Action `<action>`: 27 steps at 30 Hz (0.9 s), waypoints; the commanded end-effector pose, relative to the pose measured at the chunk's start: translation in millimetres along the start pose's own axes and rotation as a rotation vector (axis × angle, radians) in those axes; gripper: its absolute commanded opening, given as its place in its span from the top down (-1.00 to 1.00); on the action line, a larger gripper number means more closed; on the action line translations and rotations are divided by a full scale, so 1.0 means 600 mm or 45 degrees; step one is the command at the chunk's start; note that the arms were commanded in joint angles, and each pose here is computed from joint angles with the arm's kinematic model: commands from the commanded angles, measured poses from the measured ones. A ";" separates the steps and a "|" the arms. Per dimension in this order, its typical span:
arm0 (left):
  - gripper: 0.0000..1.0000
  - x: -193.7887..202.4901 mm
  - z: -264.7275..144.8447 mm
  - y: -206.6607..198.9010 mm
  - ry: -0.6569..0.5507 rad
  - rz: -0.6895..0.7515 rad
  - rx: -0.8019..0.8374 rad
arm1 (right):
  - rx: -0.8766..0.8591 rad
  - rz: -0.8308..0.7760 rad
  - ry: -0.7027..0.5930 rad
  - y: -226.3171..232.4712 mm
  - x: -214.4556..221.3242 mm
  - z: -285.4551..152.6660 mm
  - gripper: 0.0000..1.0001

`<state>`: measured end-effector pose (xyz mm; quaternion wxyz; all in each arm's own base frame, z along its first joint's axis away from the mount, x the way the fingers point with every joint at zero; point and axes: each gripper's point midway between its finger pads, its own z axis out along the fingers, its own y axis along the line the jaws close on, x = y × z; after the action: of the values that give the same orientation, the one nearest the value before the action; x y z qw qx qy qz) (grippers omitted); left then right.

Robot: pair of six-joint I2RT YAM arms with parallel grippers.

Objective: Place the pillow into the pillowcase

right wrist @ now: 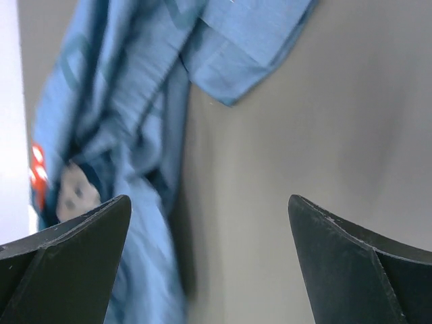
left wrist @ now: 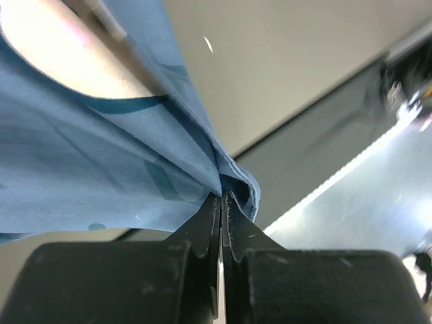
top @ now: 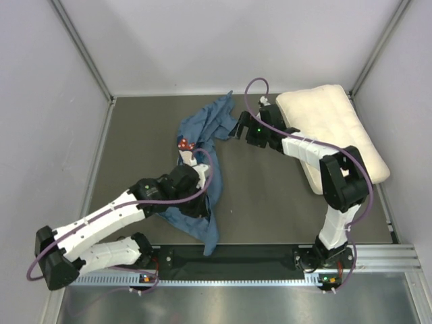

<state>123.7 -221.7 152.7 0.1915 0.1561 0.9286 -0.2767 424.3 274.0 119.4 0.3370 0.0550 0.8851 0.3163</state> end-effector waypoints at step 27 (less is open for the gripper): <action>1.00 0.057 -0.022 -0.090 -0.003 0.113 0.003 | -0.385 0.360 -0.052 0.156 -0.055 0.208 -0.44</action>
<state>61.6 -251.5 149.0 0.1734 0.2142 0.9264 -0.2565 512.6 369.8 83.9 0.2933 0.1541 0.8374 0.4347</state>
